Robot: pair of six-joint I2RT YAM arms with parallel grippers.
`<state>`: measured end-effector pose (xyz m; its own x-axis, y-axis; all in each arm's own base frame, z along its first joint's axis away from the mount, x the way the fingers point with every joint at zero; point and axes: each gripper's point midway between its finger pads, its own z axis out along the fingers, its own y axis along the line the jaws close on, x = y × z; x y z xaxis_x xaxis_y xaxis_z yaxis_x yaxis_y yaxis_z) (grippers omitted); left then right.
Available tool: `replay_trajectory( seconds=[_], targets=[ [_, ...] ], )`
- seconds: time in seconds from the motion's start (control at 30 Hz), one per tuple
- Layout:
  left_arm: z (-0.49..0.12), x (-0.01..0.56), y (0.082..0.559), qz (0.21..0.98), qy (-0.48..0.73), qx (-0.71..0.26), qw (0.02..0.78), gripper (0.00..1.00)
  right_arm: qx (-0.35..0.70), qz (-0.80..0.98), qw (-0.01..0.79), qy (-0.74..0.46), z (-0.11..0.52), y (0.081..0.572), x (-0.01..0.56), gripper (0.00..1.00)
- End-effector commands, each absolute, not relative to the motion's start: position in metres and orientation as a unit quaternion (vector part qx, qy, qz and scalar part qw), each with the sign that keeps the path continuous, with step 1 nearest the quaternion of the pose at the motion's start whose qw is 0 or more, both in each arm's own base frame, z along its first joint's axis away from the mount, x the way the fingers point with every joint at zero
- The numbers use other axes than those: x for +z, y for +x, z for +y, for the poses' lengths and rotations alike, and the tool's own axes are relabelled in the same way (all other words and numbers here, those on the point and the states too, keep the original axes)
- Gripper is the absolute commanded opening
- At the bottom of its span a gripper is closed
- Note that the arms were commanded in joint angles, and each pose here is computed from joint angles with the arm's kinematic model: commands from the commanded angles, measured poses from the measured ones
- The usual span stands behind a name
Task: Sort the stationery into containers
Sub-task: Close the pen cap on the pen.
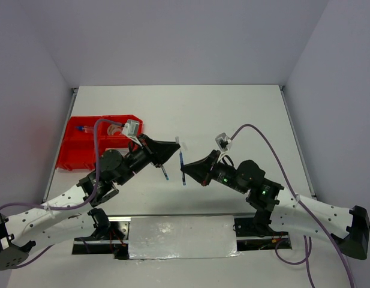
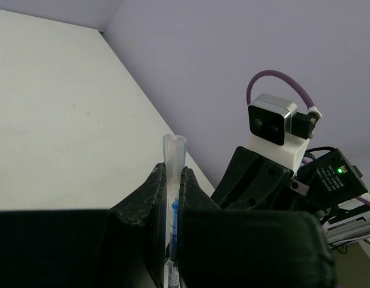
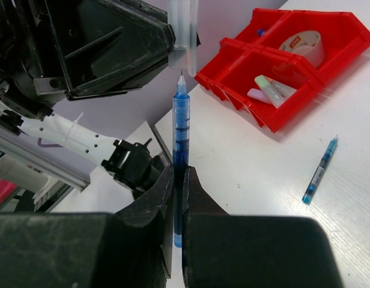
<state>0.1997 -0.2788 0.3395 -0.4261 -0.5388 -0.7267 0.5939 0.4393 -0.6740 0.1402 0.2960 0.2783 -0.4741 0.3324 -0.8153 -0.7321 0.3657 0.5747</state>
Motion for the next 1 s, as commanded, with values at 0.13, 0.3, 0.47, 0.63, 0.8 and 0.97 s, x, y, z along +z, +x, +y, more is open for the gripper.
replay_trajectory(
  seconds=[0.13, 0.3, 0.47, 0.63, 0.8, 0.97],
  targets=[
    [-0.2766, 0.3604, 0.1962, 0.627, 0.030, -0.542, 0.558, 0.00, 0.545, 0.651, 0.506, -0.153, 0.2997, 0.1426, 0.3006, 0.00],
    [-0.2756, 0.3636, 0.1959, 0.625, 0.030, -0.543, 0.560, 0.00, 0.551, 0.649, 0.500, -0.158, 0.3028, 0.1404, 0.2996, 0.00],
    [-0.2735, 0.3624, 0.1968, 0.626, 0.026, -0.539, 0.562, 0.00, 0.553, 0.648, 0.498, -0.159, 0.3030, 0.1392, 0.3002, 0.00],
    [-0.2703, 0.3595, 0.1979, 0.629, 0.022, -0.533, 0.565, 0.00, 0.555, 0.645, 0.501, -0.157, 0.3003, 0.1383, 0.3030, 0.00],
    [-0.2726, 0.3578, 0.1989, 0.631, 0.023, -0.533, 0.563, 0.00, 0.552, 0.647, 0.502, -0.159, 0.3015, 0.1395, 0.3035, 0.00],
    [-0.2743, 0.3562, 0.1991, 0.633, 0.024, -0.534, 0.561, 0.00, 0.554, 0.644, 0.503, -0.159, 0.3034, 0.1402, 0.3067, 0.00]
  ],
)
